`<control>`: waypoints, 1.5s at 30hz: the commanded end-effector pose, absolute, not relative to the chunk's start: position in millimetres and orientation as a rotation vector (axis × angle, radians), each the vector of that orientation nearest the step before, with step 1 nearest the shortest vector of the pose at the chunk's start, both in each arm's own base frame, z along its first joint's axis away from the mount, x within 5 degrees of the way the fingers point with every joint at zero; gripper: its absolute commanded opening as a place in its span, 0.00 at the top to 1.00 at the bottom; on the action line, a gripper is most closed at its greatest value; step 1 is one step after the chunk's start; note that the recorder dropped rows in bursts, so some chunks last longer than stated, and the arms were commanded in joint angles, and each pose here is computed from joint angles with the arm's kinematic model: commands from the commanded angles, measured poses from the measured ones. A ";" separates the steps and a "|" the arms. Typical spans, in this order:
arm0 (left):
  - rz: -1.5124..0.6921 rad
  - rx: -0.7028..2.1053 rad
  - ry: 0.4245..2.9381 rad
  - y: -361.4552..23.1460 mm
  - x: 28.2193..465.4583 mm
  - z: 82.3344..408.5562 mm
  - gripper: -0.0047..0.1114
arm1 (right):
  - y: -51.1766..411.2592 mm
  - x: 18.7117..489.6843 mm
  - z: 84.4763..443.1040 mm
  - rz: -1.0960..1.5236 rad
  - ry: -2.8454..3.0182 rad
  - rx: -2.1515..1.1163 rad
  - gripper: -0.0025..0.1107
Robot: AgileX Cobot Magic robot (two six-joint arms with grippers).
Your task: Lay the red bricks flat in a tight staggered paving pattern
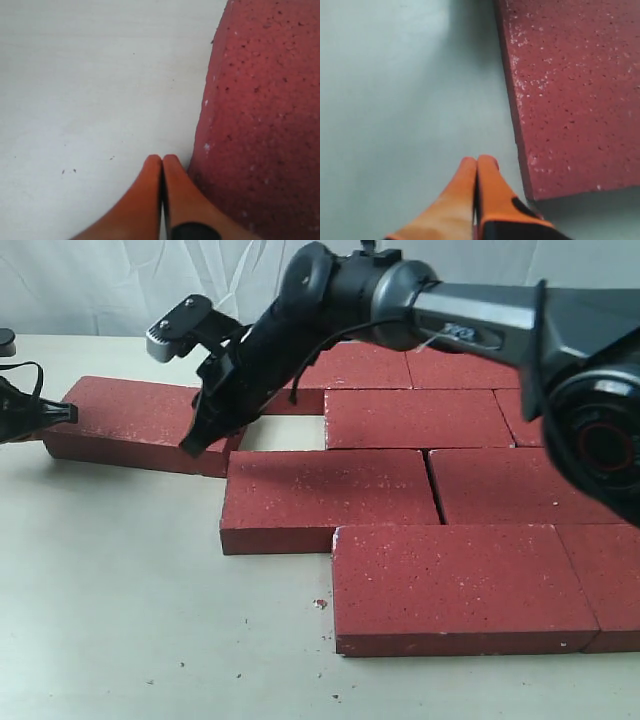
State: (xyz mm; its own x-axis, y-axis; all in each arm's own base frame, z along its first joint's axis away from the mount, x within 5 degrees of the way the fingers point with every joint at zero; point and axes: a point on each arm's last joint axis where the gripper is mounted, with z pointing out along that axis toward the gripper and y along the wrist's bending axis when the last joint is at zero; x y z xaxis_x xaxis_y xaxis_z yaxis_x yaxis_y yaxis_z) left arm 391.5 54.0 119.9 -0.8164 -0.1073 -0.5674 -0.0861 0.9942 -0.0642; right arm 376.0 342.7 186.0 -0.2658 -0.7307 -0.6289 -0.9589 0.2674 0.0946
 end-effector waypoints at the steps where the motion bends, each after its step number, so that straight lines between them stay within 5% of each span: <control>1: -0.047 -0.117 2.520 50.0 393.4 123.5 0.96 | 361.1 386.4 167.8 0.560 2.091 -1.538 0.98; 20: -0.017 -0.112 2.494 51.9 395.3 124.9 0.96 | 365.1 401.5 140.6 0.433 2.167 -1.525 0.98; 32: 0.047 -0.057 2.464 62.2 394.4 134.8 0.96 | 337.6 414.2 214.7 0.363 2.172 -1.301 0.98; 45: 0.072 -0.156 2.400 63.3 401.8 126.4 0.96 | 323.5 440.3 151.2 0.250 2.319 -1.171 0.98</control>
